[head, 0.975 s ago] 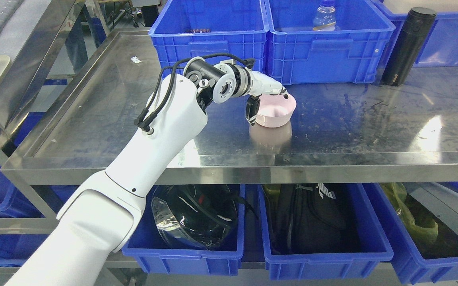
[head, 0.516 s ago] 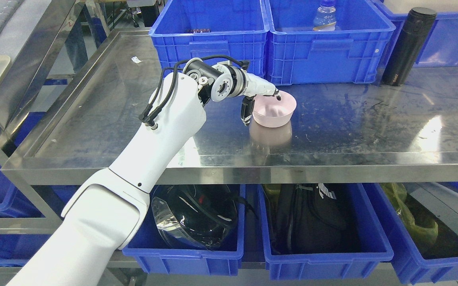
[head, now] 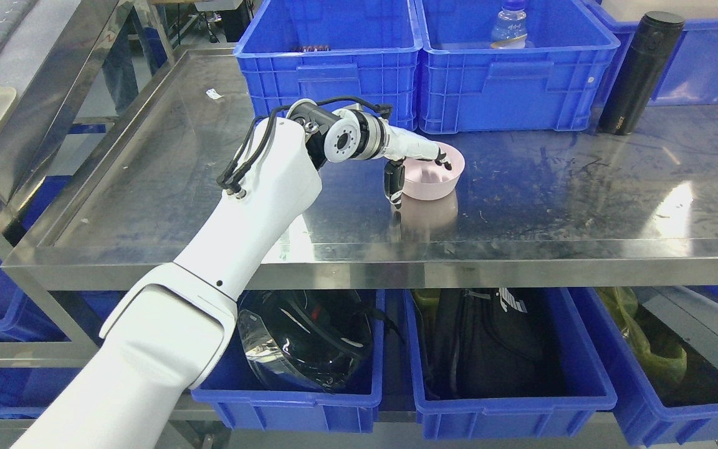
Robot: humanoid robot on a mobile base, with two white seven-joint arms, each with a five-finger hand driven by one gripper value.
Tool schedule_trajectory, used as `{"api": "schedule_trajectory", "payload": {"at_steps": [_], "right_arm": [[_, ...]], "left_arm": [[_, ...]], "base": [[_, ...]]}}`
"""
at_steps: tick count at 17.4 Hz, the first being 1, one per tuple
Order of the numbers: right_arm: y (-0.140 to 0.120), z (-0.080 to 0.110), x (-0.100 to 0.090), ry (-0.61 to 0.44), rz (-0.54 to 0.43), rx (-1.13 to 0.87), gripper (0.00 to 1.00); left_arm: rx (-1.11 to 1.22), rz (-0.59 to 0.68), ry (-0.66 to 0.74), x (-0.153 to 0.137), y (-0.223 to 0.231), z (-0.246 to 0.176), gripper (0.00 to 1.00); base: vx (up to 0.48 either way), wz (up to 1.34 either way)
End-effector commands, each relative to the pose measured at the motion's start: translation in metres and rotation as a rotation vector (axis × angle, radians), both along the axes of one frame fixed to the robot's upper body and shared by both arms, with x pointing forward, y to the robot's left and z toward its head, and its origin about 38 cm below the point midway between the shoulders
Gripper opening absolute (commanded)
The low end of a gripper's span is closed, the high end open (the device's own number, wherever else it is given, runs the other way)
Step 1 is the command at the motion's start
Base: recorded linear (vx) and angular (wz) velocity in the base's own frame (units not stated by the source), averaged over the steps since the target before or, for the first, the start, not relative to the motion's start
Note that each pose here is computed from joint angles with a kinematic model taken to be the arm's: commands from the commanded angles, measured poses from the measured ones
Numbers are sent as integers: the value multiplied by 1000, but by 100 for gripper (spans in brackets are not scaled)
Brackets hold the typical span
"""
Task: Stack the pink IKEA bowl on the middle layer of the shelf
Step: 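Hook the left hand fingers over the pink bowl rim and grip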
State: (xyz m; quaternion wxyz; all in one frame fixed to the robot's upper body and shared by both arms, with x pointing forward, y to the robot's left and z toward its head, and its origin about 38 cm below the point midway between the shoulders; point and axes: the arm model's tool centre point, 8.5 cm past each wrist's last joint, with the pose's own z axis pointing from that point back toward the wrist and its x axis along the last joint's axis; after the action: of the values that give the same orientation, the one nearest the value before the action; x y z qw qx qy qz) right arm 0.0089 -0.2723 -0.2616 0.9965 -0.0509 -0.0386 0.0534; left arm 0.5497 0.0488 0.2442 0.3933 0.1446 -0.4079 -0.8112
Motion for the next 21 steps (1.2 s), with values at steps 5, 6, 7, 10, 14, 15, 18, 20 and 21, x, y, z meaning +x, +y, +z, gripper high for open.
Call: {"api": "schedule_trajectory", "payload": {"at_steps": [5,6,7,10,14,15,18,20,21], "right_arm": [[-11,1,3,-13,1,-16,100],[-11,1,4,-15,1,-16,100],[-11,1,3,-13,1,-16,100],[-11,1,4,-15,1,-16,100],[-11,1,3,-13,1,-16,100],[-11,1,3,-13,1,-16,100],[-11,1,4,-15,1,-16,100],[-11,1,4,-15,1,-16,100],[-11,1,3,-13,1,-16,100]], "left_arm": [[69,-39,79,7,23,-33,82],[72,-41,79,7,22,-32,77],[79,-44,83,7,22,-33,72],[78,-57,85,6,22,-33,51],[14,-164,55,5,25,-17,5],[-5,-170,45,5,27,-10,1],[-77,-192,-5,2,26,13,0],[-169,-205,-69,-6,32,33,0],[-192,-231,-99,-9,38,40,0]], "base": [[0,0],[0,0],[0,0],[0,0],[-3,6],[0,0],[0,0],[0,0],[0,0]]}}
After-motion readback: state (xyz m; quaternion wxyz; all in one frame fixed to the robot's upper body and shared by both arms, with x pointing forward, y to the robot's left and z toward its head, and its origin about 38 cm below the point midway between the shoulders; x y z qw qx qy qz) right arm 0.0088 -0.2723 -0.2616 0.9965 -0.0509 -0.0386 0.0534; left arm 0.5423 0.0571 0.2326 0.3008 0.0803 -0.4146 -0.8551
